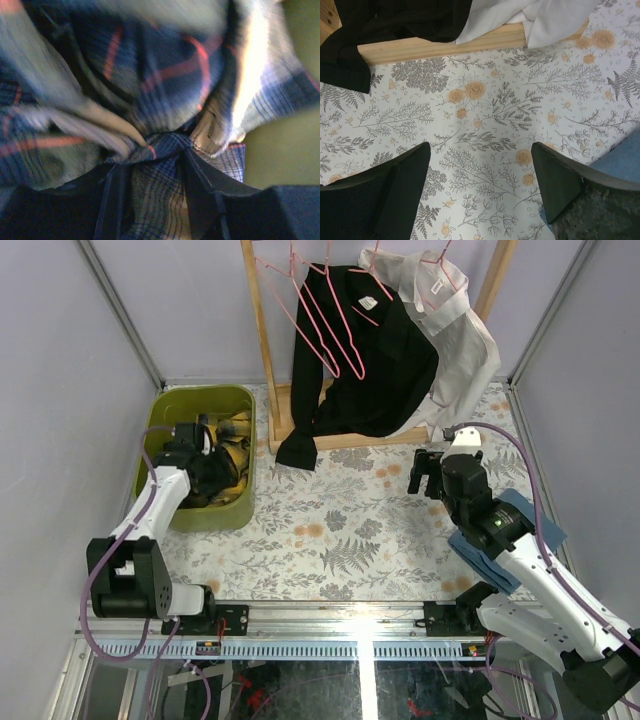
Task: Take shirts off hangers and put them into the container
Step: Place the shirt in the bin.
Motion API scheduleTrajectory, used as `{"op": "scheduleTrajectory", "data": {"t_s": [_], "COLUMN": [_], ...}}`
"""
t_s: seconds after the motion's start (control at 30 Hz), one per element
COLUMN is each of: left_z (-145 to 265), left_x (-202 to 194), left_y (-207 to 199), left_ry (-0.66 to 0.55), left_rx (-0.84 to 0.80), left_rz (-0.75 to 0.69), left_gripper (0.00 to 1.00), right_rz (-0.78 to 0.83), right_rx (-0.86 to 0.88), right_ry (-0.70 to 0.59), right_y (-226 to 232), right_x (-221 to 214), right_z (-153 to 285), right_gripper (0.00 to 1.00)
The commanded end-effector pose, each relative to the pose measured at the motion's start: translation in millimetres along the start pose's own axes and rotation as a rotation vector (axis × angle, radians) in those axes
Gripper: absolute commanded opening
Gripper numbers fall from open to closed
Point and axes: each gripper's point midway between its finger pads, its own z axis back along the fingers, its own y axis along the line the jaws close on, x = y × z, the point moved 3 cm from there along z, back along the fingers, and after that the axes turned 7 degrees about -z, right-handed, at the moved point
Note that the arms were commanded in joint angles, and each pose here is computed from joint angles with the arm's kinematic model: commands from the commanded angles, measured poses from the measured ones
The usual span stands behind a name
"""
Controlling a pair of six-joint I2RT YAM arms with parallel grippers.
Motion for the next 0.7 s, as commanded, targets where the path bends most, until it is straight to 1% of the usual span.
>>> {"op": "scheduleTrajectory", "data": {"t_s": [0.0,0.07,0.1,0.17,0.27,0.4,0.5,0.53,0.57,0.6,0.67], "left_z": [-23.2,-27.0,-26.4,-21.2,-6.0,16.6,34.4,39.2,45.9,54.3,65.3], "left_x": [-30.4,-30.7,-27.3,-15.9,0.2,9.2,12.5,13.1,14.5,16.1,18.6], "left_y": [14.0,22.8,23.9,23.6,17.8,14.2,15.2,16.4,16.4,14.7,12.2], "left_ry": [0.083,0.105,0.096,0.040,-0.076,-0.219,-0.330,-0.364,-0.400,-0.436,-0.489], "left_rx": [0.050,0.106,0.116,0.125,0.099,0.074,0.070,0.072,0.072,0.062,0.044], "left_rz": [0.044,0.024,0.015,0.009,0.003,-0.015,-0.023,-0.025,-0.019,-0.015,-0.018], "left_gripper": [0.40,0.42,0.43,0.45,0.62,0.79,0.98,1.00,1.00,1.00,1.00], "right_rz": [0.021,0.043,0.054,0.077,0.110,0.142,0.152,0.156,0.166,0.171,0.181], "right_rx": [-0.014,-0.024,-0.025,-0.025,-0.040,-0.059,-0.046,-0.042,-0.051,-0.063,-0.066], "right_ry": [-0.126,-0.157,-0.173,-0.206,-0.256,-0.320,-0.383,-0.404,-0.425,-0.448,-0.533], "right_y": [6.3,7.5,8.6,11.0,11.8,12.6,16.6,18.0,17.1,15.7,14.8], "right_x": [44.1,57.0,64.1,77.9,96.0,116.8,132.4,137.5,142.5,147.4,160.6], "right_z": [3.7,4.5,5.7,7.7,10.3,14.2,17.4,18.5,20.1,21.8,28.4], "right_gripper": [0.89,0.89,0.89,0.89,0.89,0.89,0.89,0.89,0.92,0.99,0.99]}}
